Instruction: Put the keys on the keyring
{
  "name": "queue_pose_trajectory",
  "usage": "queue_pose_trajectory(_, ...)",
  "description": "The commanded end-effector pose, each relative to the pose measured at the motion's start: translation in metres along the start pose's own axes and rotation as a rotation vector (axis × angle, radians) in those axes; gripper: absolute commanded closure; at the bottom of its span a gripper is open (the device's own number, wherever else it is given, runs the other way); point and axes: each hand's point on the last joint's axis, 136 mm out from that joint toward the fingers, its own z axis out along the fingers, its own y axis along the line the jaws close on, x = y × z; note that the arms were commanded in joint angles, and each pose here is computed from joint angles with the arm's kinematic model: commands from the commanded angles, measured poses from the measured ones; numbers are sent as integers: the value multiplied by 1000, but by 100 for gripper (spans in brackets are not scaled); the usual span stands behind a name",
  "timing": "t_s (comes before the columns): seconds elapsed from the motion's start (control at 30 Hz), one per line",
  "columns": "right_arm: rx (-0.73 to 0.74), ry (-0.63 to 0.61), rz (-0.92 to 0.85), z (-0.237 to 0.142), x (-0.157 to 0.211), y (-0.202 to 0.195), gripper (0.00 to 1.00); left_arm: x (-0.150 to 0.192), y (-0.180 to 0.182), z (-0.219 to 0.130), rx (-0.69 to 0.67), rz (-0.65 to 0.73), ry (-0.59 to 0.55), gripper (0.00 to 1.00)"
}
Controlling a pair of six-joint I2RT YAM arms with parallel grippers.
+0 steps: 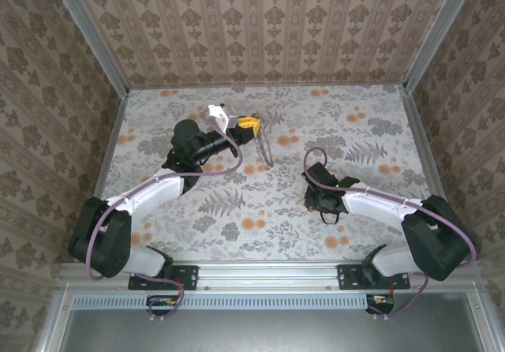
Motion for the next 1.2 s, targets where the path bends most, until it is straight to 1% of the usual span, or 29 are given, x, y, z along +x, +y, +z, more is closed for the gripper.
queue_pose_trajectory(0.0,-29,-5,7,-2,-5,11,72,-13,-5,-1,17,17,-52,100)
queue_pose_trajectory(0.03,-10,13,3,4,-1,8,72,-14,-5,-1,17,18,-54,100)
queue_pose_trajectory(0.3,-8,20,2,6,1,7,74,-13,-5,-1,18,16,-54,100)
queue_pose_trajectory(0.47,-10,20,4,5,2,6,79,-14,-5,-1,16,17,-55,100)
queue_pose_trajectory(0.63,-7,17,-5,2,1,6,91,-14,-5,-1,16,16,-55,100)
queue_pose_trajectory(0.77,-31,-12,-18,-11,-7,11,99,-15,-5,-1,18,15,-55,100)
queue_pose_trajectory(1.07,-83,-60,-63,-28,-23,25,100,-19,-6,-1,20,20,-57,100)
queue_pose_trajectory(1.17,-123,-65,-73,-29,-26,33,100,-18,-6,-1,18,19,-54,100)
